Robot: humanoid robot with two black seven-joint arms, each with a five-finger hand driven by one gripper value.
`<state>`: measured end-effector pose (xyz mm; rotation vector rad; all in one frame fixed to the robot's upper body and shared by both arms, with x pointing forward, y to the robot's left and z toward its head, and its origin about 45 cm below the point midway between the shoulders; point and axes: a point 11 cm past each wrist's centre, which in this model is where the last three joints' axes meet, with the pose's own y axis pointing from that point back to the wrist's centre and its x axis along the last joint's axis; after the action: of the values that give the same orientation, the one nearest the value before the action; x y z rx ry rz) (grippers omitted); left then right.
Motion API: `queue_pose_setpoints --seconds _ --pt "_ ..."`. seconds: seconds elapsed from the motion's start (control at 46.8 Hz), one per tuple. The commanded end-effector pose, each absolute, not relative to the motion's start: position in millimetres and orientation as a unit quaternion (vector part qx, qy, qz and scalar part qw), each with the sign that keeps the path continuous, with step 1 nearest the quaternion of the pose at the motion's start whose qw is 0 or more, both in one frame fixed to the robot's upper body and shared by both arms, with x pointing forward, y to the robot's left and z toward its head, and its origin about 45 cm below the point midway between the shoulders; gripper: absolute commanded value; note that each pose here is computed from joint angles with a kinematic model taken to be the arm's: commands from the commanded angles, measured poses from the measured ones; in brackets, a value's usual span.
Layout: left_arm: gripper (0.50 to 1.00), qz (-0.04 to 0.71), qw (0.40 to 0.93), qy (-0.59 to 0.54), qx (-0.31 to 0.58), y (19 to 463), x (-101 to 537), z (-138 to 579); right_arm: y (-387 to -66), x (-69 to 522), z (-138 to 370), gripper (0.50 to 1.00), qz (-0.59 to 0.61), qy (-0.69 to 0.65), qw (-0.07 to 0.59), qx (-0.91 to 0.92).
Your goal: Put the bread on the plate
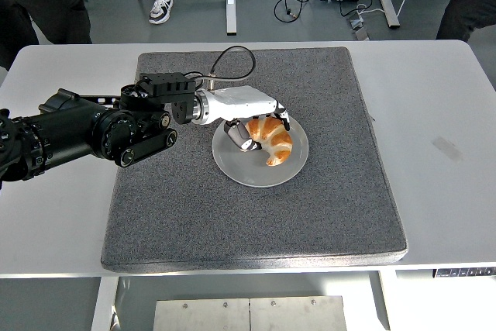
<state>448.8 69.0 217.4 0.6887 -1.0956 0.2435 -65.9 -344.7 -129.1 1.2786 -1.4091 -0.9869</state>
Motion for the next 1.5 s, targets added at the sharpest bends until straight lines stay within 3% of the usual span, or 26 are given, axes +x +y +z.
queue_pose_setpoints --seconds 0.0,0.47,0.491,0.556,0.577,0.684,0.962,1.474 --pt "0.5 0.123 0.786 -0.508 0.331 78.6 453.1 211.5 -344.8 -65.9 -129.1 1.0 -0.404 -0.577 0.479 0.524" --pt "0.5 0.131 0.786 -0.504 0.333 82.0 455.2 210.4 -344.8 -65.9 -129.1 1.0 -0.404 -0.577 0.479 0.524" --pt "0.568 0.131 0.787 -0.503 0.333 81.9 455.4 210.9 -344.6 -65.9 -129.2 1.0 -0.405 -0.577 0.478 0.524" --pt "0.841 0.13 0.788 -0.501 0.334 81.9 455.2 210.6 -344.8 -65.9 -129.1 1.0 -0.404 -0.577 0.479 0.524" --pt "0.893 0.13 0.788 -0.501 0.334 81.9 455.3 210.7 -344.8 -65.9 -129.1 1.0 -0.404 -0.577 0.479 0.524" --pt "0.966 0.131 0.788 -0.5 0.333 80.7 456.2 213.6 -344.8 -65.9 -129.1 1.0 -0.404 -0.577 0.479 0.524" --pt "0.981 0.133 0.8 -0.488 0.321 71.0 457.9 227.9 -344.8 -65.9 -129.1 1.0 -0.404 -0.577 0.479 0.524" --pt "0.984 0.225 0.83 -0.467 0.206 28.6 487.1 372.3 -344.8 -65.9 -129.1 1.0 -0.404 -0.577 0.479 0.524"
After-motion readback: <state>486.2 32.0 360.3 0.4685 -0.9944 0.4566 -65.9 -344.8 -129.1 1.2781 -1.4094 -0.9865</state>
